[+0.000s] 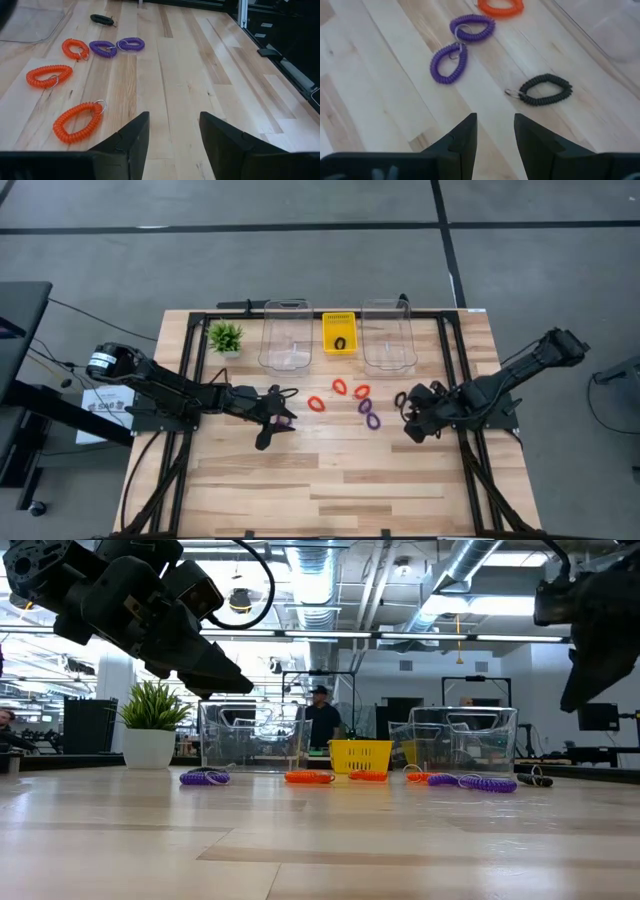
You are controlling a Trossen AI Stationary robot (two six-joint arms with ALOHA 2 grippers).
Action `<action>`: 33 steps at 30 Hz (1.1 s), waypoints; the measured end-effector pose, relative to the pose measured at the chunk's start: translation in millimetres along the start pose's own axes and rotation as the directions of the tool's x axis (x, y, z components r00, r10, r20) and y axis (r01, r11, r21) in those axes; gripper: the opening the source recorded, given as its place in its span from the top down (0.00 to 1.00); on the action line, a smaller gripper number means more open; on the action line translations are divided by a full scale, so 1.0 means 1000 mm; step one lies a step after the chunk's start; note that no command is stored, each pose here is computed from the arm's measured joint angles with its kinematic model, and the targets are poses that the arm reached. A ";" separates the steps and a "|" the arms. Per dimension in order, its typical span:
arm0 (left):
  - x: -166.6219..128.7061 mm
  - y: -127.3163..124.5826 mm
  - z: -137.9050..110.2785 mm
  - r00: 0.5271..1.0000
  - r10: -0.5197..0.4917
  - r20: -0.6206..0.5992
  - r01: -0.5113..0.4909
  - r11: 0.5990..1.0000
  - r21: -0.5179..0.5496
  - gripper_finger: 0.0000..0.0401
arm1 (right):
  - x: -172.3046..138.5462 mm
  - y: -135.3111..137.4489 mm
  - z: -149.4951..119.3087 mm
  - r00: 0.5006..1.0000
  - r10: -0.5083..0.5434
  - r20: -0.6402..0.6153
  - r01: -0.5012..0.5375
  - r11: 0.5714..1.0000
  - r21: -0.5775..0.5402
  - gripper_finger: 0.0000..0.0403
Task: Sort spring keychains
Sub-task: Put the right black spring keychain into the yellow bin
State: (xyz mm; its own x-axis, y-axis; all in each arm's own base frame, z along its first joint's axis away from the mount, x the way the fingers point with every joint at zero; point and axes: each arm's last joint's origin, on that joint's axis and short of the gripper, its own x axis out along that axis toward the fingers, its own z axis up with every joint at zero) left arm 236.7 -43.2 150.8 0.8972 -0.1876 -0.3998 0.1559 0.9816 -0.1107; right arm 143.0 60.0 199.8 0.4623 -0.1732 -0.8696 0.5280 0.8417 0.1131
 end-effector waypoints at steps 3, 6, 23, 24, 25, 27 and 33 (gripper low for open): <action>0.000 0.000 0.000 1.000 0.000 0.000 0.000 1.000 0.000 0.57 | 0.000 0.002 0.002 1.000 0.019 0.016 -0.019 1.000 -0.005 0.70; 0.000 0.000 0.000 1.000 0.000 0.000 0.000 1.000 0.000 0.57 | 0.001 0.003 0.003 0.999 0.030 0.025 -0.030 1.000 0.000 0.70; 0.000 0.000 0.000 1.000 0.000 0.000 0.000 1.000 0.000 0.57 | 0.006 -0.008 0.018 0.997 -0.035 0.065 0.055 0.937 -0.344 0.70; 0.000 0.000 0.000 1.000 0.000 0.000 0.000 1.000 0.000 0.57 | 0.007 -0.009 0.019 0.997 -0.042 0.066 0.062 0.937 -0.344 0.70; 0.000 0.000 0.000 1.000 0.000 0.001 0.000 1.000 0.000 0.57 | 0.008 -0.011 0.021 0.997 -0.050 0.067 0.069 0.939 -0.336 0.70; 0.000 0.000 0.000 1.000 0.000 0.001 0.000 1.000 0.000 0.57 | 0.009 -0.014 0.023 0.996 -0.063 0.068 0.082 0.945 -0.317 0.70; 0.000 0.000 0.000 1.000 0.000 0.001 0.000 1.000 0.000 0.57 | 0.010 -0.019 0.028 0.994 -0.084 0.068 0.100 0.947 -0.306 0.70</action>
State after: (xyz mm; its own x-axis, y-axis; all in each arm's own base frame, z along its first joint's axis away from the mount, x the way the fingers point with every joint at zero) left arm 236.7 -43.2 150.9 0.8975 -0.1875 -0.3991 0.1559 0.9816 -0.1107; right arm 157.8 28.2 202.0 0.4637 -0.2772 -0.8415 0.3287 0.9359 -0.1271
